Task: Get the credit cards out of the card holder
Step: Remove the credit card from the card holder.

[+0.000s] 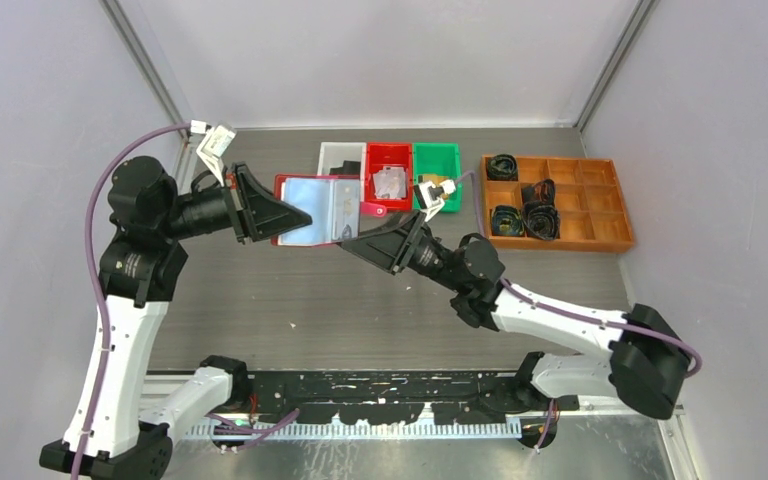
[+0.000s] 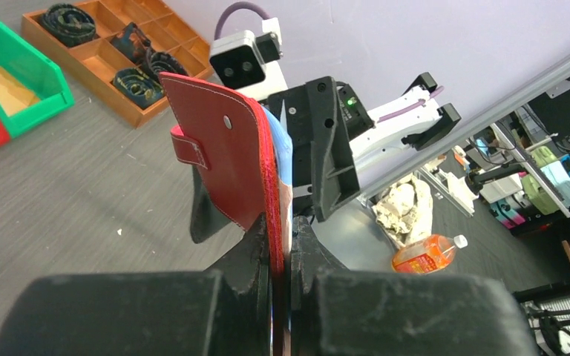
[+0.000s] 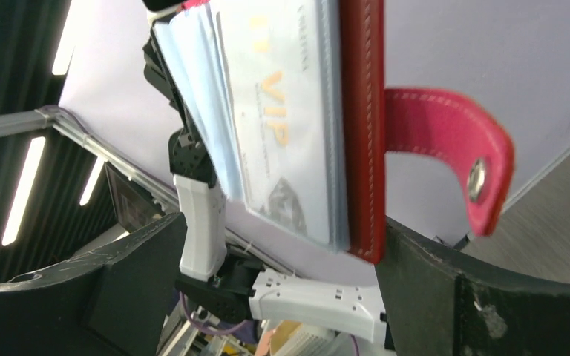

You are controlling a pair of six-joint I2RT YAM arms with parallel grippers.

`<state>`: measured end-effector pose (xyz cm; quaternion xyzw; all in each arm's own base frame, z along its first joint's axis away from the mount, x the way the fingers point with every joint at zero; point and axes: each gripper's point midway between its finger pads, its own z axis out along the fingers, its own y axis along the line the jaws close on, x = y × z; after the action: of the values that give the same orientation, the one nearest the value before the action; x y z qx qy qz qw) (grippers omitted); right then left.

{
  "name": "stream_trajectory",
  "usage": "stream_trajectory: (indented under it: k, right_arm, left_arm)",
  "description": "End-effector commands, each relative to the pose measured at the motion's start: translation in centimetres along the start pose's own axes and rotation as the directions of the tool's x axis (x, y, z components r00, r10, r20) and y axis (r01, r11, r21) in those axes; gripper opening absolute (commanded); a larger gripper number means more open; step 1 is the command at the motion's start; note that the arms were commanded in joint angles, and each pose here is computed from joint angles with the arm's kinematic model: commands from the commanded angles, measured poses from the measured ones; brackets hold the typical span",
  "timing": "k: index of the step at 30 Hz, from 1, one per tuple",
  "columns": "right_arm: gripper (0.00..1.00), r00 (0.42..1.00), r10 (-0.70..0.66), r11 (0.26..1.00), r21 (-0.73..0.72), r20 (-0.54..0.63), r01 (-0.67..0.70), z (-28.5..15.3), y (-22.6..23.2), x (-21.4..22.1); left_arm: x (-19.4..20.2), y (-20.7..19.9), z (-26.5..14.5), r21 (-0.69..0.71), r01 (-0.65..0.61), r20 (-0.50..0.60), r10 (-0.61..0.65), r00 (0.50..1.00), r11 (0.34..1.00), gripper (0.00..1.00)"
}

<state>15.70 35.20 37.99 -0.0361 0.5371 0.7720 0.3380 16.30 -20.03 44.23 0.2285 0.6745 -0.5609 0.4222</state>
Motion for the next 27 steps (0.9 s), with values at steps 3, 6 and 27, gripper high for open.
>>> stream_trajectory:
  k: [3, 6, 27]
  right_arm:
    - [0.90, 0.981, 0.029, 0.978, -0.208, 0.193, 0.011, 1.0, 3.4, -3.5]
    - [0.75, 0.979, 0.044, 0.972, -0.234, 0.200, 0.004, 1.6, 3.7, -3.8]
    - [0.01, 0.660, -0.247, 0.844, 0.177, -0.710, 0.507, -6.3, -2.2, 5.2]
  left_arm:
    - [-1.0, -1.7, -0.2, 0.061, -0.031, 0.039, 0.029, 0.999, 0.998, 0.00]
    - [-0.7, -1.4, -0.2, 0.058, -0.016, 0.032, 0.015, 0.999, 0.998, 0.00]
    - [7.5, 2.4, -3.9, -0.064, -0.329, -0.301, 0.296, 0.907, 0.942, 1.00]
